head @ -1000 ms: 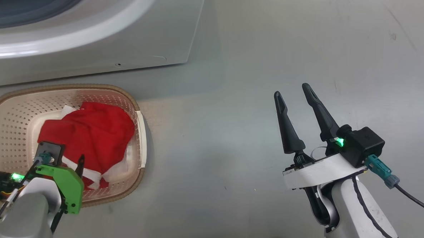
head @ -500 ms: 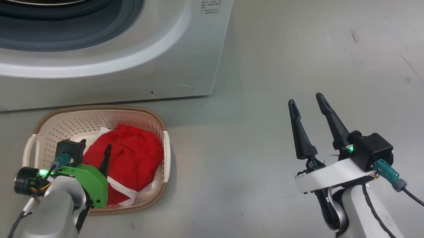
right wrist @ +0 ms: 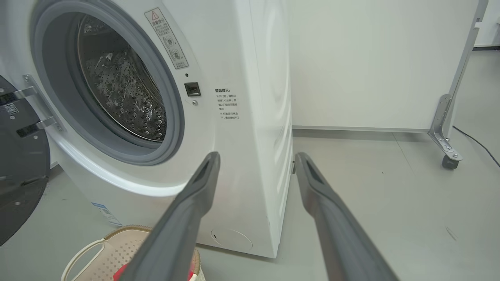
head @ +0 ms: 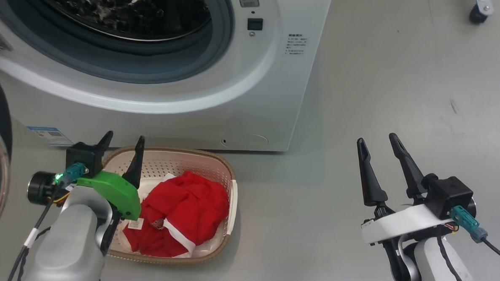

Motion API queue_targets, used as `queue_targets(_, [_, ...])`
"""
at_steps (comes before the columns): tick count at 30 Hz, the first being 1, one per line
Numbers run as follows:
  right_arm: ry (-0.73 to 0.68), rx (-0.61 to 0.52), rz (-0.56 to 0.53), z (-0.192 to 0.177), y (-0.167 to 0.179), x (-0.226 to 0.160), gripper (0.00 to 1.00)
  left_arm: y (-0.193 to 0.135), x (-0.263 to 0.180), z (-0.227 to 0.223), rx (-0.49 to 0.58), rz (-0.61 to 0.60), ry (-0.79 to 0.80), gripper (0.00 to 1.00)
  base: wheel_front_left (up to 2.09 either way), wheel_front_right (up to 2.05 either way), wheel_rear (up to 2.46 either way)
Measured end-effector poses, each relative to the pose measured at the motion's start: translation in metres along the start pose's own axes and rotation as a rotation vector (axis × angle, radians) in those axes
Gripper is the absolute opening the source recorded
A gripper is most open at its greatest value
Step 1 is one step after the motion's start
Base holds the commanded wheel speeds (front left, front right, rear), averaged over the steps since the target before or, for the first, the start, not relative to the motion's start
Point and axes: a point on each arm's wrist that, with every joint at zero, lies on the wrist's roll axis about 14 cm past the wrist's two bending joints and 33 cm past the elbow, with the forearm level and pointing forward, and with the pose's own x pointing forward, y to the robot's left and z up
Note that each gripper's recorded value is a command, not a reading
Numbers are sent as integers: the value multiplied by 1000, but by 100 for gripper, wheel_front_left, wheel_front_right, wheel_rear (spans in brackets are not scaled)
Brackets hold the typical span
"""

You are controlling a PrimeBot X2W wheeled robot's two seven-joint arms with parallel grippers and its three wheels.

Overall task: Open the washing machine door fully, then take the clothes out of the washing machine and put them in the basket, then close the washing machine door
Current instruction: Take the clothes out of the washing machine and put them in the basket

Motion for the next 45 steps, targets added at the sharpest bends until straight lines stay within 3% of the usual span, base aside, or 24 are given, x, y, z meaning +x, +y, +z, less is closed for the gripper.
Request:
queue_targets(5, [-9, -1, 47, 5, 18, -8, 100, 13, -26, 56, -22, 50, -185, 100, 0, 0, 0])
queue_targets(12, [-30, -1, 86, 12, 34, -15, 100, 31, -62, 70, -59, 120, -266, 100, 0, 0, 0])
queue_targets(22, [-49, 3, 93, 19, 41, -26, 100, 28, -91, 80, -68, 128, -340, 100, 0, 0, 0])
queue_targets(31, [-101, -9, 4, 35, 20, -28, 100, 20, -104, 69, -77, 118, -336, 100, 0, 0, 0])
queue_targets(37, [-74, -22, -81, 27, 1, -37, 100, 16, -107, 70, -79, 109, -347, 100, 0, 0, 0])
queue_targets(45, [-90, -19, -93, 31, -1, -38, 100, 12, -111, 67, -81, 101, -347, 100, 0, 0, 0])
